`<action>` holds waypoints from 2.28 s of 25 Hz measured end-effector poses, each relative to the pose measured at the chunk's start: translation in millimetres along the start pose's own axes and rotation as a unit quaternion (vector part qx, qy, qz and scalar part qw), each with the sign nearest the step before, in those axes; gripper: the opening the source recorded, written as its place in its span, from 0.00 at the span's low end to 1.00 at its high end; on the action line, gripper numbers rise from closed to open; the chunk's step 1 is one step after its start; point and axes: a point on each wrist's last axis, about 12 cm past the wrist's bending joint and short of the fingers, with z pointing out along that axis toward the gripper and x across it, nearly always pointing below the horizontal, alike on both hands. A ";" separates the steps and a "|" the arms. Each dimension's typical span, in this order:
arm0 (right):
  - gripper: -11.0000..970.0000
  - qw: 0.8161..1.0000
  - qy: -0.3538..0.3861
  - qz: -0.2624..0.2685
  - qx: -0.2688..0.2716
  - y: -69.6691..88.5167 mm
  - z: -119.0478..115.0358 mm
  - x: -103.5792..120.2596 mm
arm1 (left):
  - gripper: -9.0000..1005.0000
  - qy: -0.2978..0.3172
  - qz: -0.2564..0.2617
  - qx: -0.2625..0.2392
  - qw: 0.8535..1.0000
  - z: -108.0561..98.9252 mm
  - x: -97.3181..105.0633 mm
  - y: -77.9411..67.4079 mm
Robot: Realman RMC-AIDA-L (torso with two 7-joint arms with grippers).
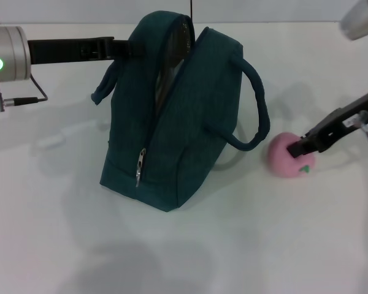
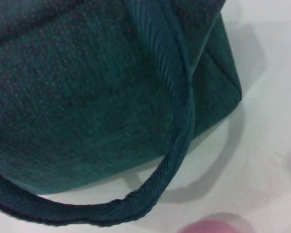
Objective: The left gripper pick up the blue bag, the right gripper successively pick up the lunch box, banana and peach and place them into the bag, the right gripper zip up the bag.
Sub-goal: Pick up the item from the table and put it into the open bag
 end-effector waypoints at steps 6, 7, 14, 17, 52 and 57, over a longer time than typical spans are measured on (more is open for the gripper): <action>0.12 0.985 -0.101 0.025 -0.139 0.0 -42.9 23.8 | 0.07 0.000 0.001 0.003 1.000 2.9 -0.4 -1.8; 0.11 0.979 -0.117 0.025 -0.166 1.0 -50.8 27.1 | 0.07 0.000 0.001 0.004 1.000 3.2 -0.6 -2.0; 0.08 0.933 -0.230 -0.019 -0.277 10.3 -87.3 36.3 | 0.07 0.002 0.002 0.005 1.000 4.2 -0.9 -2.7; 0.07 0.920 -0.251 -0.036 -0.297 14.6 -92.8 35.1 | 0.07 0.003 0.003 0.006 1.000 4.6 -1.1 -3.0; 0.05 0.880 -0.375 -0.252 -0.145 43.8 -6.4 -33.5 | 0.07 0.013 -0.002 0.038 0.999 15.0 -12.4 -17.4; 0.05 0.864 -0.403 -0.269 -0.139 47.5 -7.8 -40.1 | 0.07 0.013 -0.003 0.039 0.999 15.9 -11.8 -17.9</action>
